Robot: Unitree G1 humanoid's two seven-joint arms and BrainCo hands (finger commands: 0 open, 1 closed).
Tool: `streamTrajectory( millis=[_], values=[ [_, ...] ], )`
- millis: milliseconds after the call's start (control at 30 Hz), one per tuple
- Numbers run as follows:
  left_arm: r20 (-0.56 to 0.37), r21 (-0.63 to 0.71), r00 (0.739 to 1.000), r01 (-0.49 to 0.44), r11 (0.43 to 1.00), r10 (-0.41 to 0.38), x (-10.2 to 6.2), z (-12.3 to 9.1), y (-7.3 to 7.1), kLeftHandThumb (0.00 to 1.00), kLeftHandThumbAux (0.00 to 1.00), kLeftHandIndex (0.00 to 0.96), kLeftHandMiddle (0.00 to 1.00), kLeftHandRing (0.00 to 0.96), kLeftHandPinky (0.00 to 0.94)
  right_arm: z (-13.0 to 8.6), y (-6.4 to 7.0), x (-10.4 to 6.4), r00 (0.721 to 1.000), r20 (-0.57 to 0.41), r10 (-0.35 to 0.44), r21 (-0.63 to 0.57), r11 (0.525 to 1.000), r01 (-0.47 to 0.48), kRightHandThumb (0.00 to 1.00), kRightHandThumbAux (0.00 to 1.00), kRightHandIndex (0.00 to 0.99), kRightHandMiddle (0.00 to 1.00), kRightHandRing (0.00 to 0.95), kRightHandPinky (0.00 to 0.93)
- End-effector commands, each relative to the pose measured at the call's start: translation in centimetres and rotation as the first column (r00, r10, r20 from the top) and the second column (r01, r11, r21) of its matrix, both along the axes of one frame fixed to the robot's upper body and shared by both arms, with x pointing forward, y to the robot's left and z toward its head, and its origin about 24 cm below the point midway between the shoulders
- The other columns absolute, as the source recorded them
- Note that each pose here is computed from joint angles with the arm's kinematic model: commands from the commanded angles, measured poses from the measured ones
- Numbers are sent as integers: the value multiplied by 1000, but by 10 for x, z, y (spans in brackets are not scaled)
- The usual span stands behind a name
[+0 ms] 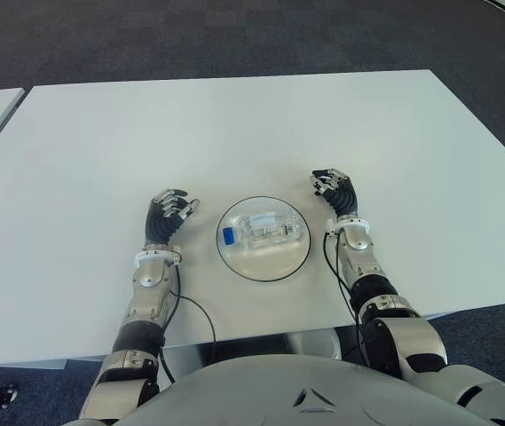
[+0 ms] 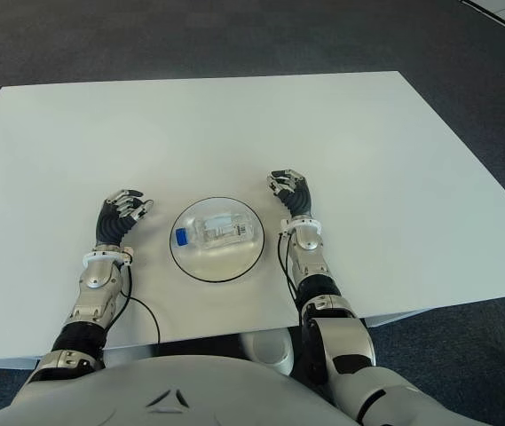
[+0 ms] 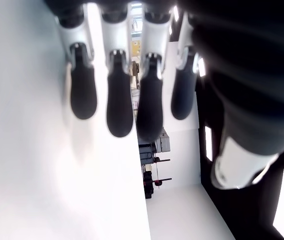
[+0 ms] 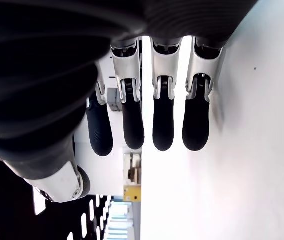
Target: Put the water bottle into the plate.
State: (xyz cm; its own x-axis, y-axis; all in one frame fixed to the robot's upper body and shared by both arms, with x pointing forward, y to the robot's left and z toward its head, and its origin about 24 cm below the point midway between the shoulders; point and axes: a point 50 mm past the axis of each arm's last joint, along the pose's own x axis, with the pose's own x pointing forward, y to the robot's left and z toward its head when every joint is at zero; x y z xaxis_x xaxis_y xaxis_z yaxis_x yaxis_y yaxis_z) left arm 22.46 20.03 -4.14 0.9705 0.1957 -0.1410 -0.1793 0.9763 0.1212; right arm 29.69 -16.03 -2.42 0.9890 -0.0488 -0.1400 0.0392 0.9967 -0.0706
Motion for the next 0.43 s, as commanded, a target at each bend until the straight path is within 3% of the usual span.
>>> streamTrajectory(
  millis=[33, 433],
  values=[
    [-135, -24, 991, -8, 1000, 5, -18, -22, -1, 707, 716, 431, 588, 574, 553, -35, -1, -27, 982, -188, -19, 0, 1000, 20, 703, 732, 429, 536, 533, 522],
    [-139, -9, 990, -2, 1000, 1, -20, -22, 1, 707, 716, 432, 592, 577, 556, -37, 1, -28, 977, -211, -34, -22, 999, 30, 702, 732, 429, 538, 531, 514]
  ],
)
